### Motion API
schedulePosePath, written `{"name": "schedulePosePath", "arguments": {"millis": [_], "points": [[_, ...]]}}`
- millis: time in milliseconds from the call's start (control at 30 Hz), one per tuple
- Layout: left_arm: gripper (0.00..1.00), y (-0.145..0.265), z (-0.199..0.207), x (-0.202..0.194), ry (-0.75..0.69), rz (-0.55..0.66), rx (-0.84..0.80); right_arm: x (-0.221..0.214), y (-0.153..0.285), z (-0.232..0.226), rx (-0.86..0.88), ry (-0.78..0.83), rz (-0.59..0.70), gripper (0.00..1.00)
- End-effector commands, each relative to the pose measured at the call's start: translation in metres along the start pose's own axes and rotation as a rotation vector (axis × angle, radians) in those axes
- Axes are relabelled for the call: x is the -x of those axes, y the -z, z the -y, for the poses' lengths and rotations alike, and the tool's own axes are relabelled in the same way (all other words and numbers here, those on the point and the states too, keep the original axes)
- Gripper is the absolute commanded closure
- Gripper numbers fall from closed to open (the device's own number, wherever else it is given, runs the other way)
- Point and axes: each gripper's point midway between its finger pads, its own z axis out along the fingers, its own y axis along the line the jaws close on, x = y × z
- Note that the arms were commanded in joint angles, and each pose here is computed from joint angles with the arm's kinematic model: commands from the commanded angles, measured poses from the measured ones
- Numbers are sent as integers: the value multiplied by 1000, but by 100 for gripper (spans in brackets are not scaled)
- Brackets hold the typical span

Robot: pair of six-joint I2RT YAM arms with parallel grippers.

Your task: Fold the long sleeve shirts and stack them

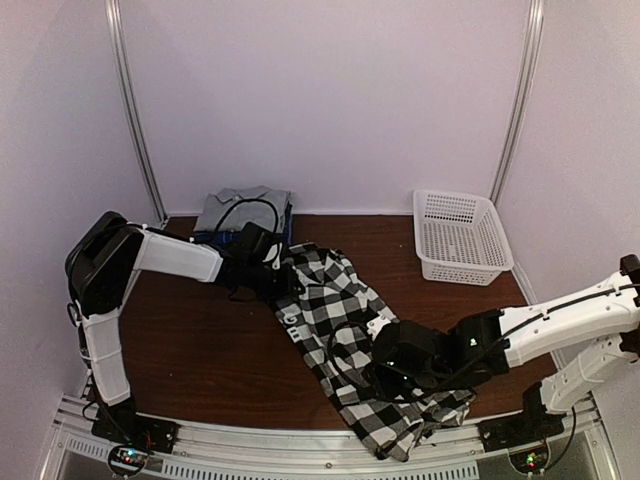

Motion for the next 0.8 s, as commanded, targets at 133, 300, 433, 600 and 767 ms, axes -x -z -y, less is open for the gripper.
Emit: {"name": "schedulePosePath", "arguments": {"millis": [133,300,433,600,767], "points": [[74,8,3,10,-35,28,3,-24,-28,26,36,-207,-64,62],[75,8,3,9,-34,26,3,-32,-33,23,112,-264,-78,64],[77,7,4,9,-33,23,-1,-41,-37,23,122,-279,-101,65],[78,5,4,9,-30,20,-2,-46,-39,23,135,-301,-106,67],[78,4,4,10,-31,20,-4,-49,-41,24,129,-301,-113,70]]}}
